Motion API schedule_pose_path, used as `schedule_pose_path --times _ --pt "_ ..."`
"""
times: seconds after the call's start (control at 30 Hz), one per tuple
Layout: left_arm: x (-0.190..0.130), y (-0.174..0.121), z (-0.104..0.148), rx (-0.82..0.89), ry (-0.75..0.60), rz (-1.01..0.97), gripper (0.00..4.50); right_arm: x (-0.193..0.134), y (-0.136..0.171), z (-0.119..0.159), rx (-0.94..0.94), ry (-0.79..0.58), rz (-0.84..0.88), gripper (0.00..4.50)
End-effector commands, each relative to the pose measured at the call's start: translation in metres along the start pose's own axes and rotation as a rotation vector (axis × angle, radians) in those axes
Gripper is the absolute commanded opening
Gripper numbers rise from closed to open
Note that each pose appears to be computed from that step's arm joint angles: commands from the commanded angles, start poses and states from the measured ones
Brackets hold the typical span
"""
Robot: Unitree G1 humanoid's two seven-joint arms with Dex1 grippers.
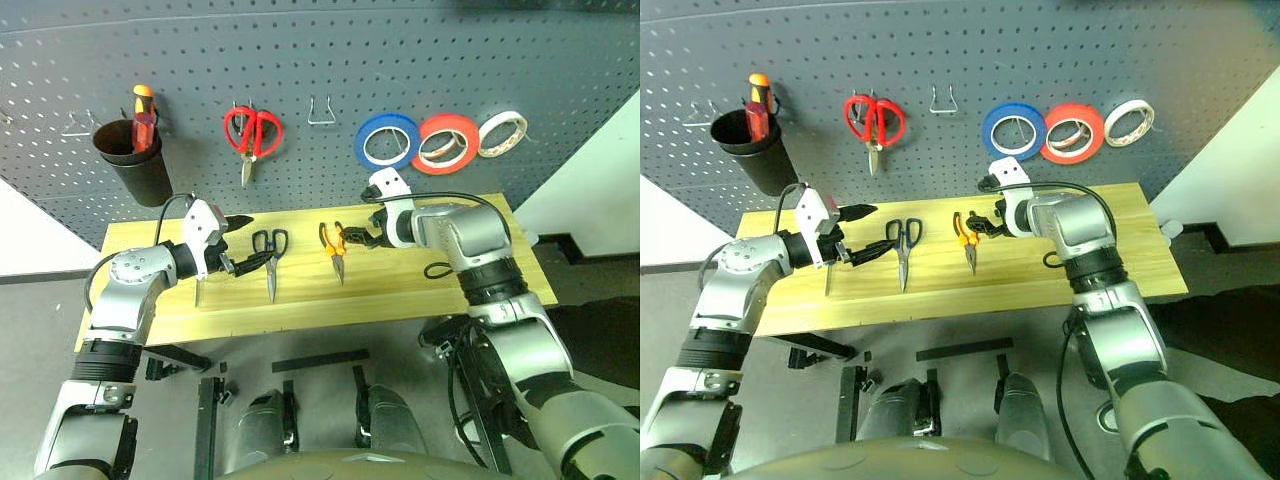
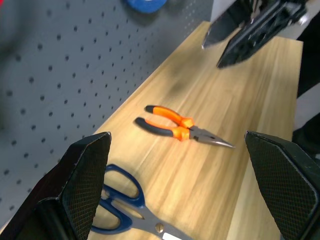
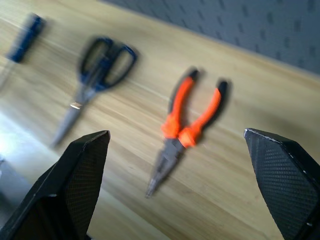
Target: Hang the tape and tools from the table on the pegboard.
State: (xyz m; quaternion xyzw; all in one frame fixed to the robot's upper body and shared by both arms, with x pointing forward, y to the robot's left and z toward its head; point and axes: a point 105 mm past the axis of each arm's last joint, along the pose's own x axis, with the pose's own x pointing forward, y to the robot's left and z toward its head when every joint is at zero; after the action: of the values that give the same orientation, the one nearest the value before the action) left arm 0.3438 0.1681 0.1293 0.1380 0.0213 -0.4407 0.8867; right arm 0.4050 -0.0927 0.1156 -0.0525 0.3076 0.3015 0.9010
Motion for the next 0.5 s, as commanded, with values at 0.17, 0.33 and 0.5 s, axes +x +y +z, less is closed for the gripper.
schedule_pose_path --times 0.17,0.33,0.5 --pt "-0.002 -0.001 0.004 0.037 -0.001 -0.002 4.48 0.016 -0.003 0.026 0.027 -0.03 -0.046 4.5" --pt "-0.004 -0.01 0.005 0.014 -0.016 -0.018 4.48 0.02 -0.007 0.032 0.064 -0.036 -0.068 4.5" --pt "-0.007 -0.02 0.001 -0.002 -0.007 -0.023 4.48 0.023 0.0 0.036 0.07 -0.031 -0.039 4.5"
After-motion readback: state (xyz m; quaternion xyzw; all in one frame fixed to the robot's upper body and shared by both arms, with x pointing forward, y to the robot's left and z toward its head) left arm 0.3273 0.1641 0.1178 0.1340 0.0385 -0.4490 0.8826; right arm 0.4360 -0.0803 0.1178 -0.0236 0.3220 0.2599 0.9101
